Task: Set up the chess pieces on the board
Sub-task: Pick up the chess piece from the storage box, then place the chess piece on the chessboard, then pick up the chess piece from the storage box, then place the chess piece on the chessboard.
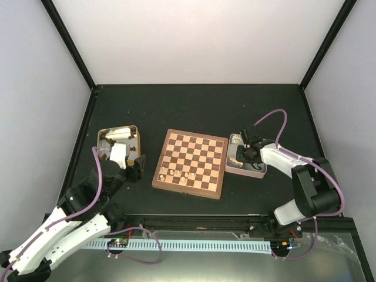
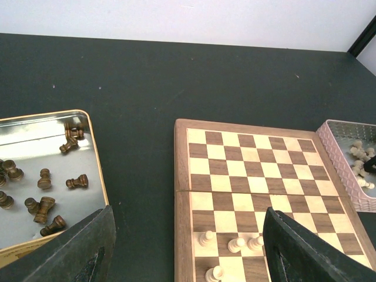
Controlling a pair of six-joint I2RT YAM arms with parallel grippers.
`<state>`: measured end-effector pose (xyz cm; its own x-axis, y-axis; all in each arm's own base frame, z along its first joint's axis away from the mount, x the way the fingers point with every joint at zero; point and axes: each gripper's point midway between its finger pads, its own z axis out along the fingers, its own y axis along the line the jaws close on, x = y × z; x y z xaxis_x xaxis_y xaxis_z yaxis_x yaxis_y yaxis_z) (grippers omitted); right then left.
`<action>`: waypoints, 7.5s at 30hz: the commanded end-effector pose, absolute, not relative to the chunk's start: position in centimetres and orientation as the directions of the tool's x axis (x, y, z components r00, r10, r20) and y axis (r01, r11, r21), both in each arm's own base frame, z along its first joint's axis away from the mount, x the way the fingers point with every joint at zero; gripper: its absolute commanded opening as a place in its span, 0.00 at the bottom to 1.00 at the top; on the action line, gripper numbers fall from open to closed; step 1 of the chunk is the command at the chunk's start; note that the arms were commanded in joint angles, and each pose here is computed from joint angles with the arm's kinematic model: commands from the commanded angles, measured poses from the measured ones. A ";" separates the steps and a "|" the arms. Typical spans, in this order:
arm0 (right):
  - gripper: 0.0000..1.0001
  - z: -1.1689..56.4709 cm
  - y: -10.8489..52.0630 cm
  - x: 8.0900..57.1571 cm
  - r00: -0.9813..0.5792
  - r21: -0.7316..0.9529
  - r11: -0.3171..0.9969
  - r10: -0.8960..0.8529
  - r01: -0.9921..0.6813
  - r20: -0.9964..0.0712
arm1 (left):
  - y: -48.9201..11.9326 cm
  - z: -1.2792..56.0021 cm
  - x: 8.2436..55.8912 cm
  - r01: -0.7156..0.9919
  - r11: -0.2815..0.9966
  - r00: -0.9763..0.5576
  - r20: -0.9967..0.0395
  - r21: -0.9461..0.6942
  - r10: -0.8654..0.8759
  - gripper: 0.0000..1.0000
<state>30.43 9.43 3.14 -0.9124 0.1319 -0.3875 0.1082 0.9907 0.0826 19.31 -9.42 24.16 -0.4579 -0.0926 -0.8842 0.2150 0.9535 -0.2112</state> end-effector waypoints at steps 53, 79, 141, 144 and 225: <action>0.14 4.4 28.6 20.4 -0.805 0.022 0.854 -0.482 -0.520 -0.346 | -8.7 23.8 19.5 0.180 0.966 -0.463 -0.883 -0.186 -0.084 0.71; 0.35 8.5 29.9 20.8 -0.808 0.117 0.860 -0.410 -0.497 -0.422 | -8.7 23.9 19.4 0.182 0.965 -0.459 -0.884 -0.188 -0.085 0.71; 0.01 9.7 4.8 30.1 -0.805 0.124 0.961 0.275 0.247 -0.526 | -8.7 24.1 19.3 0.189 0.962 -0.452 -0.887 -0.196 -0.092 0.71; 0.01 10.0 5.2 29.9 -0.808 0.139 0.963 0.268 0.229 -0.525 | -8.7 24.1 19.3 0.190 0.962 -0.452 -0.887 -0.197 -0.093 0.71; 0.07 5.3 42.6 19.2 -0.653 -0.036 0.752 -0.594 -0.658 -0.470 | -5.0 25.6 18.5 0.058 0.964 -0.366 -0.904 -0.260 -0.222 0.72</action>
<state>18.91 42.91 6.56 -0.6578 -0.5722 -0.4897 -0.6595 0.7516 0.0076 18.57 -5.33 25.34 -0.3710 -0.2148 -0.9035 0.0671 0.9641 -0.2568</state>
